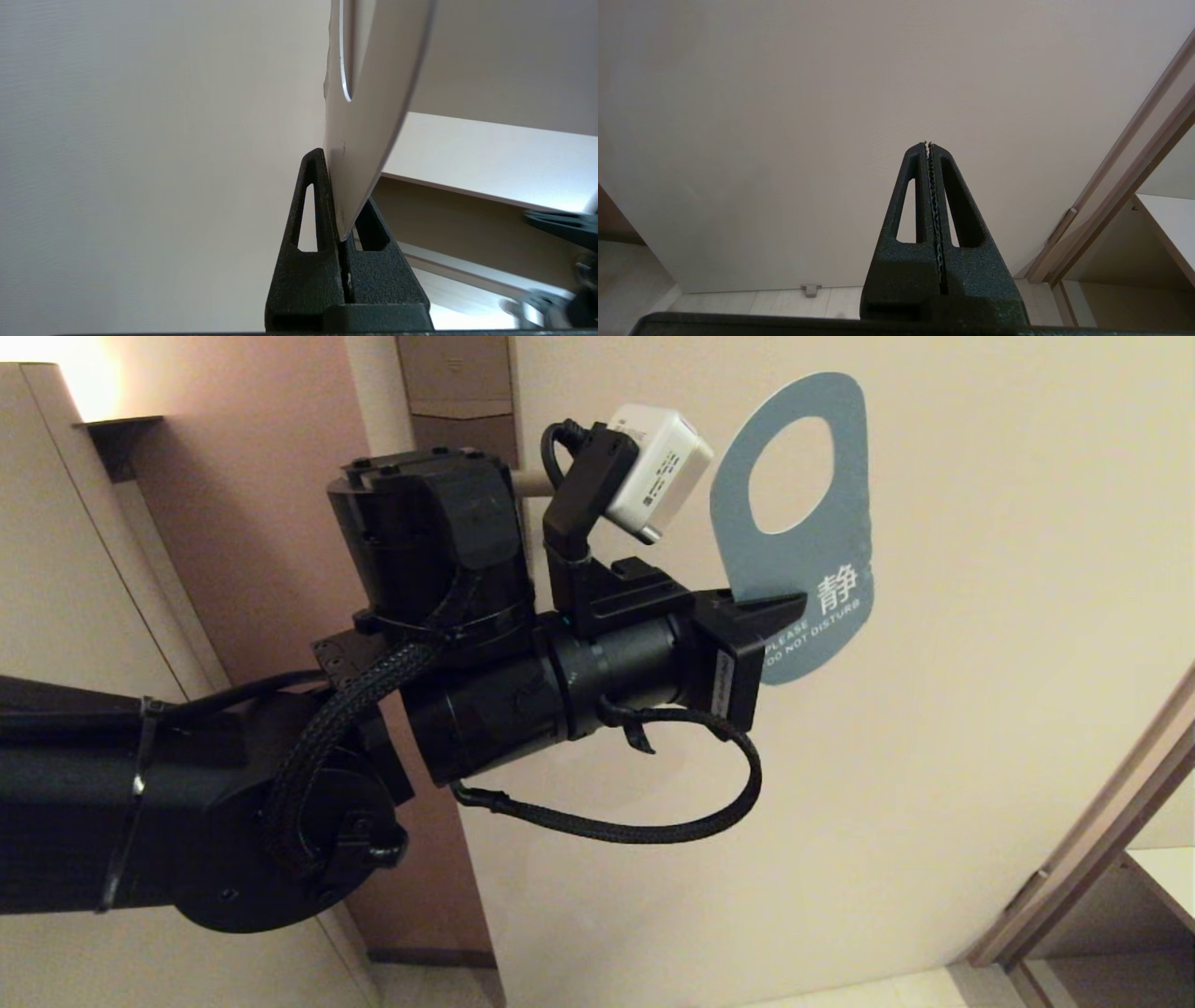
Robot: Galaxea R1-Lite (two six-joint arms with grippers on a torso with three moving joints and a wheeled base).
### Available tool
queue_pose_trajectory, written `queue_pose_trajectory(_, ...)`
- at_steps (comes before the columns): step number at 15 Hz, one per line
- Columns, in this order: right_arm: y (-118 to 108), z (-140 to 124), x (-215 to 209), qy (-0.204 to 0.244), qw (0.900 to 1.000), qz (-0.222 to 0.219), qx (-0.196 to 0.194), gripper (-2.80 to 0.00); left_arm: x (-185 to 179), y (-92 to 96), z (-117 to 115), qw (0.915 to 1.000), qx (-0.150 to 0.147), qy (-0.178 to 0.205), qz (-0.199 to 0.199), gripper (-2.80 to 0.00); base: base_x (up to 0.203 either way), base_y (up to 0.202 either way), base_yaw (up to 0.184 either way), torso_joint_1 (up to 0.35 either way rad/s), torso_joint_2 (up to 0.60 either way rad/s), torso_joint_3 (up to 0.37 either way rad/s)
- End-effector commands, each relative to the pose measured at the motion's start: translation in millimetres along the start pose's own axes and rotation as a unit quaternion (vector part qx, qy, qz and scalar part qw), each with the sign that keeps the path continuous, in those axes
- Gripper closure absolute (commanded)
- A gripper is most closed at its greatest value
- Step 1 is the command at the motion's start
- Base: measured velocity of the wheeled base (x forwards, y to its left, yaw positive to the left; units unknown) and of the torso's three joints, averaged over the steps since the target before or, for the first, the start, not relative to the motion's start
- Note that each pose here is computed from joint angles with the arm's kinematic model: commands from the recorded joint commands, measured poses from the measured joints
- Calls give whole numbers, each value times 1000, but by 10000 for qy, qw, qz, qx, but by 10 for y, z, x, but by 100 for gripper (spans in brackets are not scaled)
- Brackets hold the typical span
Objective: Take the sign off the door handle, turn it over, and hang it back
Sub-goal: Hand it to the other hand
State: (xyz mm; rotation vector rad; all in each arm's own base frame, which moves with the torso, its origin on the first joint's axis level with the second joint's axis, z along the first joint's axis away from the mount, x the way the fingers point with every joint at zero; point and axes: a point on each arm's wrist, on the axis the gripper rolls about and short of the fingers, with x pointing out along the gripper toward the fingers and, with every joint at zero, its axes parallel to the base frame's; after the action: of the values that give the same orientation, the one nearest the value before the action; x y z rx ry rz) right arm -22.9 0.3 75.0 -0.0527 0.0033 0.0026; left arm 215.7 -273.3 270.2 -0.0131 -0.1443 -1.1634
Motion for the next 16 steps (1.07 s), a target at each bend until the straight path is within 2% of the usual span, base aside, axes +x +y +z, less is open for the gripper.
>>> queue_pose_trajectory(1, 0, 0, 1, 6, 10000, 3, -5, 0, -7, -1, 3, 10000, -10, -3, -55, 0, 0, 0, 0, 0, 0, 0)
queue_pose_trajectory(3, 0, 0, 1, 6, 10000, 3, 2, 0, -4, 1, -18, 9999, -57, 52, -83, 0, 0, 0, 0, 0, 0, 0)
queue_pose_trajectory(5, 0, 0, 1, 5, 10000, 12, -52, 0, -20, 45, -36, 9991, -199, 108, -358, 0, 0, 0, 0, 0, 0, 0)
queue_pose_trajectory(11, 0, 0, 1, 6, 10000, -5, -89, 0, -76, 421, -197, 9942, -297, 307, -982, 0, 0, 0, 0, 0, 0, 0)
queue_pose_trajectory(16, 1, 7, -2, -4, 9999, 36, -97, 0, -78, 472, -274, 9894, -444, 408, -1324, 0, 0, 0, 0, 0, 0, 0)
